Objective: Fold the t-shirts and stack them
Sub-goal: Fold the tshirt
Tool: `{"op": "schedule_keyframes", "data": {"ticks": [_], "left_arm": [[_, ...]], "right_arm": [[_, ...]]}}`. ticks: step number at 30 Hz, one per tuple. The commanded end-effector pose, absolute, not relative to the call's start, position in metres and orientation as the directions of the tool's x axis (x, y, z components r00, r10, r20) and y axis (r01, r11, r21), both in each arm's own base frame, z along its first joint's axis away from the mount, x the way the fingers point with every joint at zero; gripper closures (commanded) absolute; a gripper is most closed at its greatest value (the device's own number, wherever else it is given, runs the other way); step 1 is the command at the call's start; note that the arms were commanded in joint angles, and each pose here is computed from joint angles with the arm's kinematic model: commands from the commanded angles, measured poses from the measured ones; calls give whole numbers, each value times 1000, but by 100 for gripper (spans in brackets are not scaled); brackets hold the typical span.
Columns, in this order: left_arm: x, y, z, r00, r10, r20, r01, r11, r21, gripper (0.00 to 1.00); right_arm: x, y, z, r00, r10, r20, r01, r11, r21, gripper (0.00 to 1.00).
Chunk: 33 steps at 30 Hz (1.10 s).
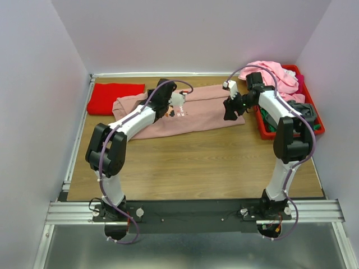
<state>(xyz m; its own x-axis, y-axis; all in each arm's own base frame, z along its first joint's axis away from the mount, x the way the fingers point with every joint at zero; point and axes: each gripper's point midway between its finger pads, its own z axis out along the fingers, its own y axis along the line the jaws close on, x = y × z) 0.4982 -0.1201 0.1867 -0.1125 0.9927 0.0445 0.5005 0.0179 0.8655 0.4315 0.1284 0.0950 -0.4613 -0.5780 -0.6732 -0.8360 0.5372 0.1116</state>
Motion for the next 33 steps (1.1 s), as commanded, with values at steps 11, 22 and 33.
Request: {"op": "schedule_keyframes", "data": {"ticks": [11, 22, 33], "left_arm": [[518, -121, 204, -132, 989, 61, 427, 1, 904, 100], [524, -122, 202, -130, 990, 61, 416, -2, 909, 100], [534, -114, 203, -267, 960, -90, 280, 167, 945, 43]], "right_arm": [[428, 134, 104, -437, -569, -697, -848, 520, 107, 32], [428, 134, 102, -441, -570, -693, -846, 521, 109, 31], [423, 135, 100, -449, -566, -692, -846, 519, 125, 31]]}}
